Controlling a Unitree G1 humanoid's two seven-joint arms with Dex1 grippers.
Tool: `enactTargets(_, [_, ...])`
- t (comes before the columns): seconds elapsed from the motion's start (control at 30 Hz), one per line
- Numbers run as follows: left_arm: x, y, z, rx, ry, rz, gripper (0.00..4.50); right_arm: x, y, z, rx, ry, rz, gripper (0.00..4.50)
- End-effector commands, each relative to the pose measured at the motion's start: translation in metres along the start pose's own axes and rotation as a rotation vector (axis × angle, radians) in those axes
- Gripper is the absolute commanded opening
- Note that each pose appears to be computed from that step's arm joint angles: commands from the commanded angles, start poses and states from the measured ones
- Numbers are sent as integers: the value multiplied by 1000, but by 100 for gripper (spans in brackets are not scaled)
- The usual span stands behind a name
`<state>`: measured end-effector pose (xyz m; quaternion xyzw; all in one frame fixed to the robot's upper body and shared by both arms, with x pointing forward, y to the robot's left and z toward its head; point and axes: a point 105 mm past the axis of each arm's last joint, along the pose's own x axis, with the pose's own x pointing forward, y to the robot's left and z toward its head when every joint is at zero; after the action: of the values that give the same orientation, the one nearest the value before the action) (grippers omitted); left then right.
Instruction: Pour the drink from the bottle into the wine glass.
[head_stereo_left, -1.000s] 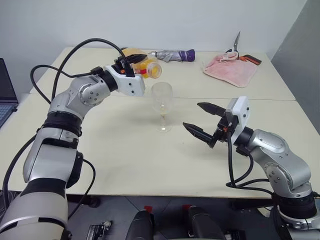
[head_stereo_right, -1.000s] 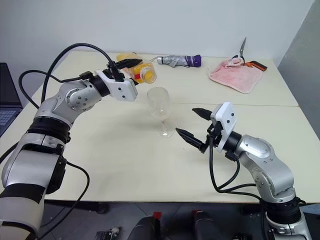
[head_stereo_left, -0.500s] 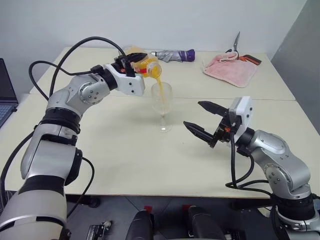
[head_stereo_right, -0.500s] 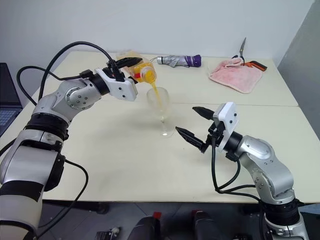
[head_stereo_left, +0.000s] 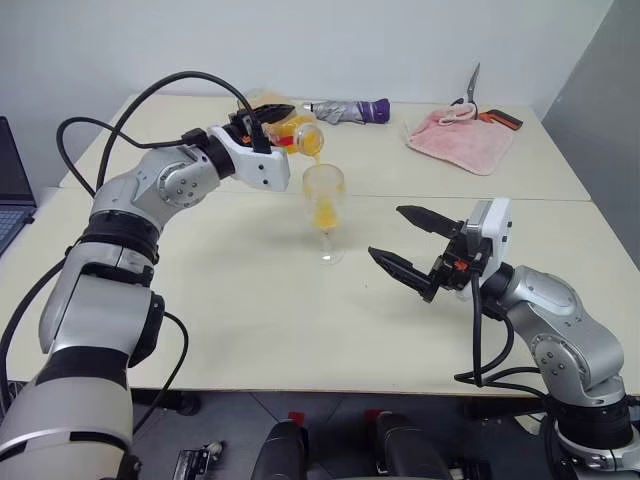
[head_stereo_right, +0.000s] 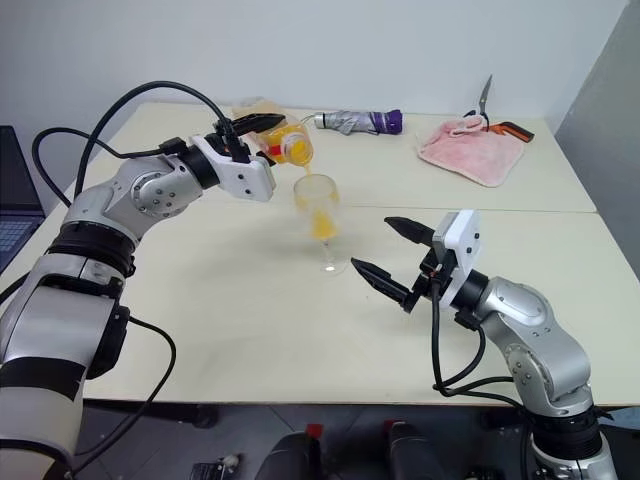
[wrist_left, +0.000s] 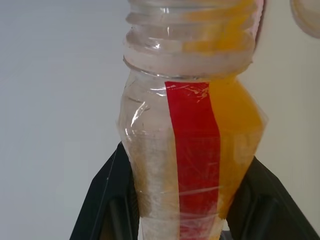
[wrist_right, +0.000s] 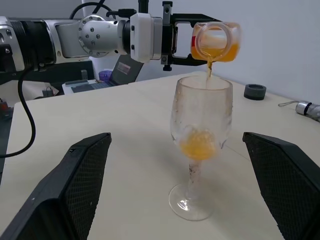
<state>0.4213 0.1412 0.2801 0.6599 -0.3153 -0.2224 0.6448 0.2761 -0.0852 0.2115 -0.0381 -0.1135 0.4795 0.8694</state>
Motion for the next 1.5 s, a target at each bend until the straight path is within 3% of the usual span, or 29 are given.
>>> enactTargets(0.03, [-1,29,1,43,-12,81,173,-2,5,13,-27,-44,19,450])
enactTargets(1.5, [4,40,5,118,-28,79,173,-5,12,2,-22,6,37,450])
